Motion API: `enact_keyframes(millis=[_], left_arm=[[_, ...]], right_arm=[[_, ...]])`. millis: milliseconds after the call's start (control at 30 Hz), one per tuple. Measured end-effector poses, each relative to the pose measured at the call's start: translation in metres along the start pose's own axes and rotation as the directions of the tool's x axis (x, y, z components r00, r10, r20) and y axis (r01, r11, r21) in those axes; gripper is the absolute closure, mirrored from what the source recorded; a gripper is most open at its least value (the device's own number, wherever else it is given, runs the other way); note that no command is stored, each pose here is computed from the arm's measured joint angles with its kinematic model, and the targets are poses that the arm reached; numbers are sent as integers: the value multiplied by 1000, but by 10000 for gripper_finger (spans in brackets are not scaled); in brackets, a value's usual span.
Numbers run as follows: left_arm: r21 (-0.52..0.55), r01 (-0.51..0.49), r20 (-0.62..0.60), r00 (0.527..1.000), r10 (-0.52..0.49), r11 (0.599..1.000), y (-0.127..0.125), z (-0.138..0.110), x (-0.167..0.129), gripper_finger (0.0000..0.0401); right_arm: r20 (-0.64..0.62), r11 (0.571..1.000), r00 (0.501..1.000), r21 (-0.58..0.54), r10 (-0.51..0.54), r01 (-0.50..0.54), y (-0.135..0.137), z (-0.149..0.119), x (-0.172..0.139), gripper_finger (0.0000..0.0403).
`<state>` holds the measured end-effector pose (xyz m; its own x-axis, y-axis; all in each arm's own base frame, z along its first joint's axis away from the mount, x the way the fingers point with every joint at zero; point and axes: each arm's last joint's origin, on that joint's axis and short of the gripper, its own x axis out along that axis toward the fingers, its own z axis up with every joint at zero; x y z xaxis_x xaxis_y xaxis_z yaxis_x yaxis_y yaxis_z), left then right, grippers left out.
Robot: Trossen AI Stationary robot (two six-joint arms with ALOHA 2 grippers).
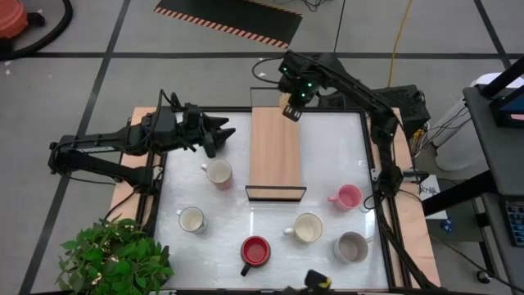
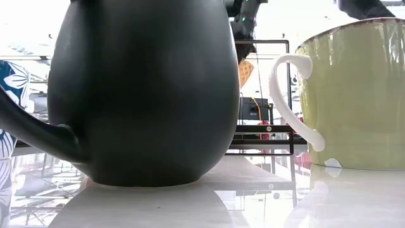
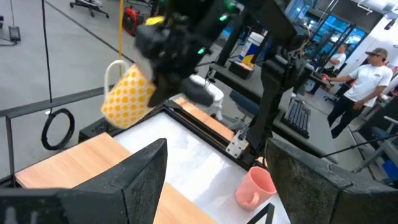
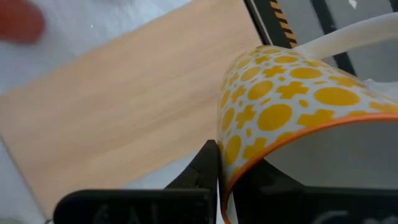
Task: Place coffee mugs
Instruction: Put the yellow pattern mug on the shelf
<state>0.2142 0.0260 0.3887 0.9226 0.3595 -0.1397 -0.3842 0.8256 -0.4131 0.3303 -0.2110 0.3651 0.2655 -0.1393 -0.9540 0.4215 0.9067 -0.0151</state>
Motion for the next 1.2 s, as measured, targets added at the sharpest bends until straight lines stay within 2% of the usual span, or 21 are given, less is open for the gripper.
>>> enact_keyframes(millis=[133,367,567,867,933,1067,1200], left_arm=[[0,-2,1,1000,2,1000,0,0,0,126],[1,-10,-1,1000,10,1000,0,0,0,126],[3,-70,17,997,70,998,3,-1,0,126],[17,-117,-6,993,117,993,4,-6,5,126],[16,-117,-6,993,117,993,4,-6,5,126],[17,-118,-4,993,118,993,4,-7,9,126],[19,-118,0,993,118,993,3,-7,12,126]], right_arm=[[-56,998,998,-65,9,-12,-2,9,29,395],[-143,992,990,-118,17,-34,-4,15,65,395],[-184,979,982,-205,-32,-6,-6,17,80,395],[-237,970,971,-242,-29,-30,-9,16,94,395],[-248,967,967,-255,-57,-9,-8,16,95,395],[-271,949,943,-296,-193,109,-7,15,94,389],[-268,944,938,-302,-220,134,-8,15,92,368]])
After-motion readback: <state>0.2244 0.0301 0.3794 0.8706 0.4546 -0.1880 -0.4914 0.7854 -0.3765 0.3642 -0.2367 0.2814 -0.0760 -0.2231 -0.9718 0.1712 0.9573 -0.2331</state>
